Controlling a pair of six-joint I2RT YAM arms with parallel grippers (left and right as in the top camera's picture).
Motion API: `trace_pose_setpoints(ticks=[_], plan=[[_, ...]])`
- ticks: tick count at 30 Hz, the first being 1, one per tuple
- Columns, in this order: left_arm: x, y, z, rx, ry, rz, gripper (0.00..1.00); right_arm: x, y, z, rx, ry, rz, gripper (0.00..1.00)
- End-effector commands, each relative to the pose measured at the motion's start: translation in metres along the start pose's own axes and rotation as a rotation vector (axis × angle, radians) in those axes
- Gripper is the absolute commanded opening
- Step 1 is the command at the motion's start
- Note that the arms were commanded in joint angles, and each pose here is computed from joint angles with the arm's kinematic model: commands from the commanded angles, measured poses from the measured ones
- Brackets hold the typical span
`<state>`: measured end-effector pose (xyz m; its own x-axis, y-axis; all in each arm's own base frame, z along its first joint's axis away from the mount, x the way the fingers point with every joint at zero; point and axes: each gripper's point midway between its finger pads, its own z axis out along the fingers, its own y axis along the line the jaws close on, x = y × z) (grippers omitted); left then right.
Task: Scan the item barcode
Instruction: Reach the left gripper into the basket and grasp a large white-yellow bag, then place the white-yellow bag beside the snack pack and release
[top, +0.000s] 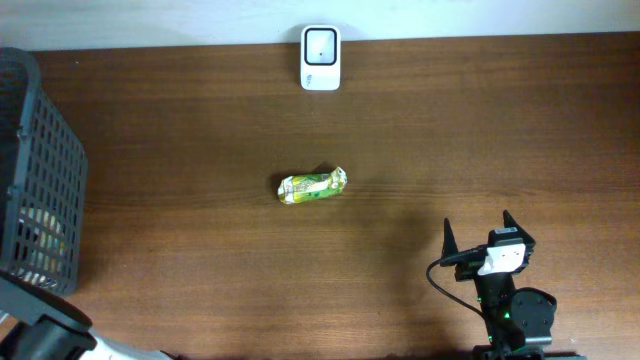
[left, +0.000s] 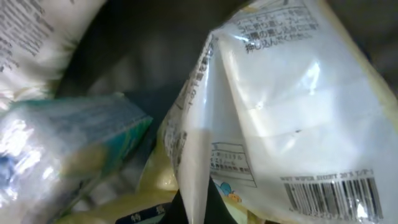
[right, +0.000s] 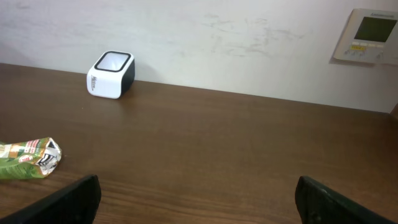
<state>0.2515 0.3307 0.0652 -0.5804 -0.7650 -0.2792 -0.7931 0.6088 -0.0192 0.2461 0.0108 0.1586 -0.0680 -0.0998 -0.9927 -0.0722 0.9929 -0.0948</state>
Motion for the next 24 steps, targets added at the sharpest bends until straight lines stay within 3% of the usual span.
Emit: trace_pose_setpoints(ticks=[1,6,10,14,20,24], plan=[[-0.049,-0.011,-0.049,0.060,-0.099,-0.002,0.00,0.003,0.001,0.000,-0.004,0.004,0.004,0.99],[-0.124,-0.037,-0.194,0.193,-0.390,0.041,0.00,0.003,0.001,0.000,-0.004,0.004,0.004,0.99],[-0.129,-0.077,-0.305,0.397,-0.599,0.138,0.00,0.003,0.001,0.000,-0.004,0.004,0.004,0.99],[-0.079,-0.139,-0.337,0.544,-0.536,0.255,0.00,0.003,0.001,0.000,-0.004,0.004,0.004,0.99],[0.034,-0.293,-0.320,0.707,-0.316,0.845,0.00,0.003,0.001,0.000,-0.004,0.004,0.004,0.99],[0.119,-0.390,-0.266,0.699,-0.127,1.169,0.00,0.003,0.001,0.000,-0.004,0.004,0.004,0.99]])
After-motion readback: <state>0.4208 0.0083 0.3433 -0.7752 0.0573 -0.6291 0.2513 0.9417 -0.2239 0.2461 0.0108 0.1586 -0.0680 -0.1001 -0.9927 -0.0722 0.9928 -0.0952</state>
